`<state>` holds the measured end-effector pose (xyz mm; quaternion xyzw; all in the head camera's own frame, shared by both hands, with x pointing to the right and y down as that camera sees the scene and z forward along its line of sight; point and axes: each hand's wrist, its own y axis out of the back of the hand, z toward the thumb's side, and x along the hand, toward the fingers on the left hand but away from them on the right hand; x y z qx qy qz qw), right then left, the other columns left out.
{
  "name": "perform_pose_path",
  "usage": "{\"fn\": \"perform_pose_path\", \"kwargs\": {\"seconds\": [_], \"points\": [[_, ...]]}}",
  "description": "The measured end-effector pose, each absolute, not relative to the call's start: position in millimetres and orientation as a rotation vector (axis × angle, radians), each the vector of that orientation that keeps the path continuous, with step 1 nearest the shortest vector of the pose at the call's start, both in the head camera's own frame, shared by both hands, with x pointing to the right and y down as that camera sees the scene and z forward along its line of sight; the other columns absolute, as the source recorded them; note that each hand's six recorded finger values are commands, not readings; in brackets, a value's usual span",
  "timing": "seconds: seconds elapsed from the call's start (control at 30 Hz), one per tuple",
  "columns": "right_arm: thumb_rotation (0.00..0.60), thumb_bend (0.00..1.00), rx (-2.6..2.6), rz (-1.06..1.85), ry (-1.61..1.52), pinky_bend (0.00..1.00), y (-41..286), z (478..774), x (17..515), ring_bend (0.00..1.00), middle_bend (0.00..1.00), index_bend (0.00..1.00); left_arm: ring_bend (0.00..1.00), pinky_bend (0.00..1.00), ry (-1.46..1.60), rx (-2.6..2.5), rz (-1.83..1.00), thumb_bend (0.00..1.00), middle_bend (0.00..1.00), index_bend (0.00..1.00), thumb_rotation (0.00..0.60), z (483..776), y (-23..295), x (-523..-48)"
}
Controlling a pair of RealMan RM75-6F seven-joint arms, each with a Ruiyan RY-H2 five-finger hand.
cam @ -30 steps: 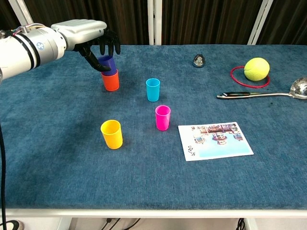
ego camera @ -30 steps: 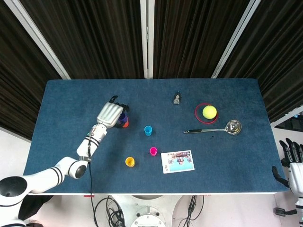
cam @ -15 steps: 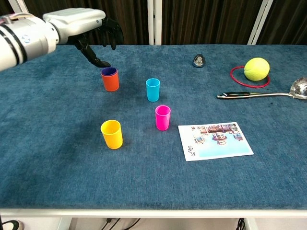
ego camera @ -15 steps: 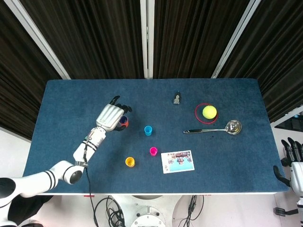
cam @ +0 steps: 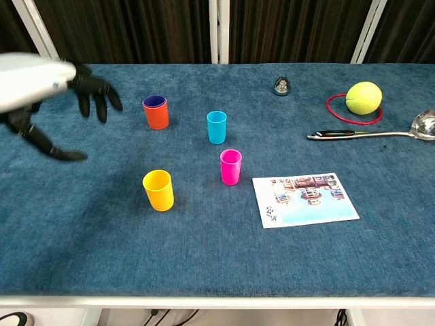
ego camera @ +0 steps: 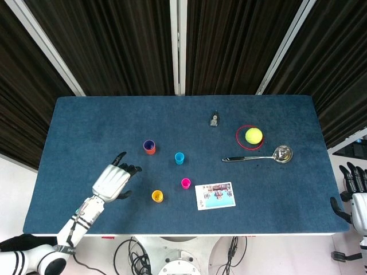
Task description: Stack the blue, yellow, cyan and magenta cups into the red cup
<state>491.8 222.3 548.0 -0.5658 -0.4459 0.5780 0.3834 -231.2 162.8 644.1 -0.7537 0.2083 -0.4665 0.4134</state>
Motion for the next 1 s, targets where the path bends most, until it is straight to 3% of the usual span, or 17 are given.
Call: {"fn": "perform_pose_path", "kwargs": {"seconds": [0.13,0.3,1.0], "points": [[0.6,0.3,-1.442,1.474,-1.129,0.0,225,547,489,0.0,0.0,0.0,0.35,0.06,0.493,-1.926,-1.153,0.18,0.27,0.17,0.6,652,180,-223],[0.6,0.3,-1.446,1.481,-1.129,0.0,229,548,489,0.0,0.0,0.0,0.34,0.05,0.484,-1.959,-1.101,0.18,0.26,0.17,0.6,664,194,-204],[0.6,0.3,-1.459,1.5,-1.14,0.0,232,551,498,0.0,0.0,0.0,0.35,0.05,0.399,-1.956,-1.004,0.19,0.29,0.29,0.6,689,193,-150]]}}
